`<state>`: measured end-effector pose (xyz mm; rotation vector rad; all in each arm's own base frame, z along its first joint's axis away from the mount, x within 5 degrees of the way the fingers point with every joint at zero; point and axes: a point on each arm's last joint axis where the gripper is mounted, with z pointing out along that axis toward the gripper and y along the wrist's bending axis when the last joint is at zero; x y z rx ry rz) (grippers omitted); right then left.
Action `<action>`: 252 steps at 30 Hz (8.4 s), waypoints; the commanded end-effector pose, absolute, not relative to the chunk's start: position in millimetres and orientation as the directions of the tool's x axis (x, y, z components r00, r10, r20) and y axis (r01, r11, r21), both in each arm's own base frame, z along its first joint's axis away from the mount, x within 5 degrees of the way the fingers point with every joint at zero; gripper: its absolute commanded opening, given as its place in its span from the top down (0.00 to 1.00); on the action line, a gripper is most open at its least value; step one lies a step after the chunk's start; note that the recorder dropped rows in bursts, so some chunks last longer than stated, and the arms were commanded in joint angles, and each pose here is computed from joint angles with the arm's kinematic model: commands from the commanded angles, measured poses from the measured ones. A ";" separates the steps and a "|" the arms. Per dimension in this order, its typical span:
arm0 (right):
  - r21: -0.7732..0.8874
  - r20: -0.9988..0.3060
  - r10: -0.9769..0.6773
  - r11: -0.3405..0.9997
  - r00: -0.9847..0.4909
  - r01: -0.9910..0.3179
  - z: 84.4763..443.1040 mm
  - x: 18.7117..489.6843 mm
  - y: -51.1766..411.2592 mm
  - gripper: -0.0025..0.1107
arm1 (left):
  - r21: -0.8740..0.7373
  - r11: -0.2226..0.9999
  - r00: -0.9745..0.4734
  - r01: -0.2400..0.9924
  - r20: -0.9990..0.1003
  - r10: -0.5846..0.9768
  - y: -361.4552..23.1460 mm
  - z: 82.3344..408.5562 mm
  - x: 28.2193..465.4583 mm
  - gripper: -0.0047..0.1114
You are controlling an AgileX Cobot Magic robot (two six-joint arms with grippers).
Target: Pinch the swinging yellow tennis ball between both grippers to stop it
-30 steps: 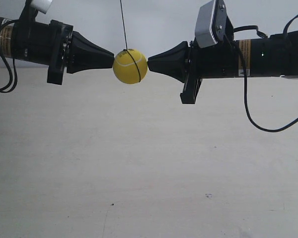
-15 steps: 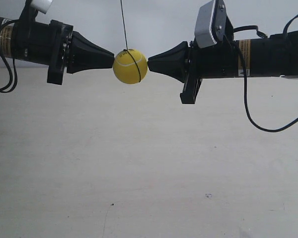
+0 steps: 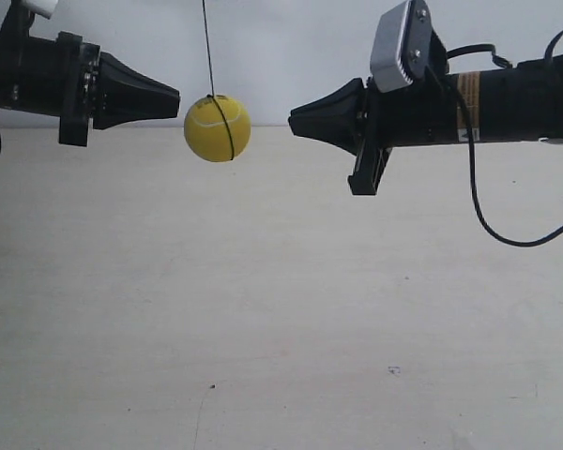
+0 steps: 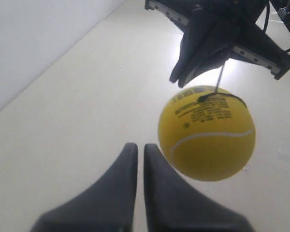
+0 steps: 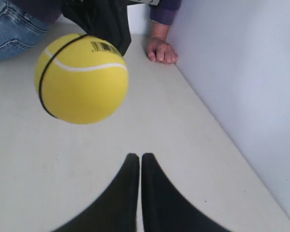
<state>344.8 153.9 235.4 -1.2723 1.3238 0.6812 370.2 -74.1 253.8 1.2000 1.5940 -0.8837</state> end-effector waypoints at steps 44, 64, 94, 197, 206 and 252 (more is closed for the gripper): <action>-0.233 -0.966 -0.170 0.248 0.194 -0.941 239.6 348.9 136.2 0.98 | -0.108 0.231 -0.174 0.967 -0.942 0.288 -92.1 232.4 375.0 0.92; -0.238 -0.960 -0.205 0.228 0.192 -0.944 236.1 344.5 154.6 0.98 | -0.113 0.227 -0.177 0.967 -0.941 0.289 -93.0 229.2 375.7 0.92; -0.185 -0.971 -0.188 0.184 0.150 -0.965 227.2 342.2 158.4 0.98 | -0.083 0.238 -0.150 0.968 -0.948 0.279 -92.8 254.5 367.3 0.92; -0.227 -0.953 -0.245 0.187 0.178 -0.956 224.8 339.8 181.2 0.98 | -0.109 0.260 -0.180 0.960 -0.946 0.270 -87.2 254.5 368.7 0.92; -0.303 -0.909 -0.366 0.256 0.198 -0.918 231.2 344.6 174.4 0.98 | -0.107 0.301 -0.190 0.948 -0.946 0.262 -71.3 255.0 372.4 0.92; -0.364 -0.883 -0.312 0.927 0.351 -0.092 462.4 130.5 32.5 0.98 | 0.313 0.945 0.513 0.092 -0.829 0.225 -27.5 485.5 39.7 0.92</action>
